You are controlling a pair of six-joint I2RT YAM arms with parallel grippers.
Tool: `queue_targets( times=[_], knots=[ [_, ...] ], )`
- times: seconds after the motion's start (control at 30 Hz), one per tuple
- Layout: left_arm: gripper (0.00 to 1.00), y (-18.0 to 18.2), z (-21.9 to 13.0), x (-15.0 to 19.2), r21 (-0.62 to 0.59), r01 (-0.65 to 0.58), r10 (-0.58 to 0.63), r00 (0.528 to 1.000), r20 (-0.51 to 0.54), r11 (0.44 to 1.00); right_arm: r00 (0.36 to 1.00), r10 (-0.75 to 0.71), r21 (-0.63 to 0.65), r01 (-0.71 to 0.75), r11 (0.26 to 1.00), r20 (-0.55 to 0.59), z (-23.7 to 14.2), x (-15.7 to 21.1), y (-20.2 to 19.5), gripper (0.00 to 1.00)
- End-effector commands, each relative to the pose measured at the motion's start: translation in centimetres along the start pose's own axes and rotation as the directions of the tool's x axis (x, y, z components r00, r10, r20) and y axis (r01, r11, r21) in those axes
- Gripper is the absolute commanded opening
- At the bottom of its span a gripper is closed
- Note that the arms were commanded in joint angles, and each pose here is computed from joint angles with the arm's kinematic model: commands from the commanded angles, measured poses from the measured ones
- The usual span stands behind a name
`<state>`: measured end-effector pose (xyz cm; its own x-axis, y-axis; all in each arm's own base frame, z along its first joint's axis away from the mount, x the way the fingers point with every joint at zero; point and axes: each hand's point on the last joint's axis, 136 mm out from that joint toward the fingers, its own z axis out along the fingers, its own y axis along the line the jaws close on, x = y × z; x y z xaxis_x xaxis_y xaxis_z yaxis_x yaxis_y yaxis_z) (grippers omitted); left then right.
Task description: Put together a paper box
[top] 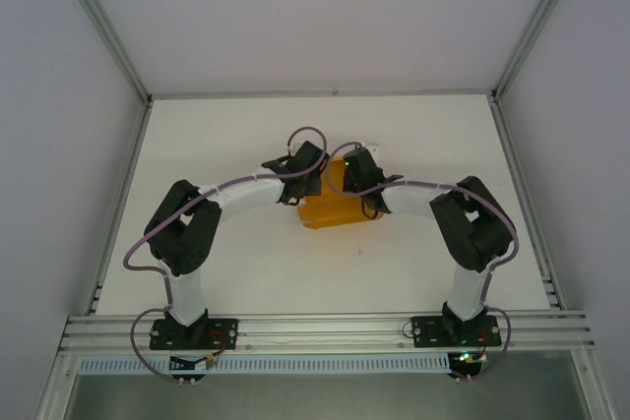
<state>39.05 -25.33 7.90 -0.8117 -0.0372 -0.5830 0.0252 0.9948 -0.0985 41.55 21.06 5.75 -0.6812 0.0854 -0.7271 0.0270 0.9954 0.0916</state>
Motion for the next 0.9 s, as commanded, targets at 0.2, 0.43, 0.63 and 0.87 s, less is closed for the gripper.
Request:
queue_targets(
  times=[0.2,0.43,0.63,0.87],
  knots=[
    [0.00,1.4,0.8,1.9,-0.072,0.030,-0.035,0.997,-0.067,0.997,0.999,0.016,0.502,0.000,0.865,-0.028,1.0,3.7,-10.0,0.00],
    [0.00,1.2,1.4,2.0,-0.083,0.035,-0.041,0.996,-0.082,0.996,1.000,-0.011,0.536,-0.002,0.844,0.021,1.2,3.8,-10.2,0.00],
    [0.00,1.1,1.5,2.0,-0.084,0.052,-0.059,0.995,-0.083,0.995,0.997,-0.049,0.522,0.011,0.853,0.058,1.4,3.7,-10.0,0.01],
    [0.00,1.2,1.6,2.1,-0.093,0.065,-0.073,0.994,-0.083,0.993,0.994,-0.084,0.439,0.042,0.898,0.076,2.0,3.5,-8.7,0.04]
  ],
)
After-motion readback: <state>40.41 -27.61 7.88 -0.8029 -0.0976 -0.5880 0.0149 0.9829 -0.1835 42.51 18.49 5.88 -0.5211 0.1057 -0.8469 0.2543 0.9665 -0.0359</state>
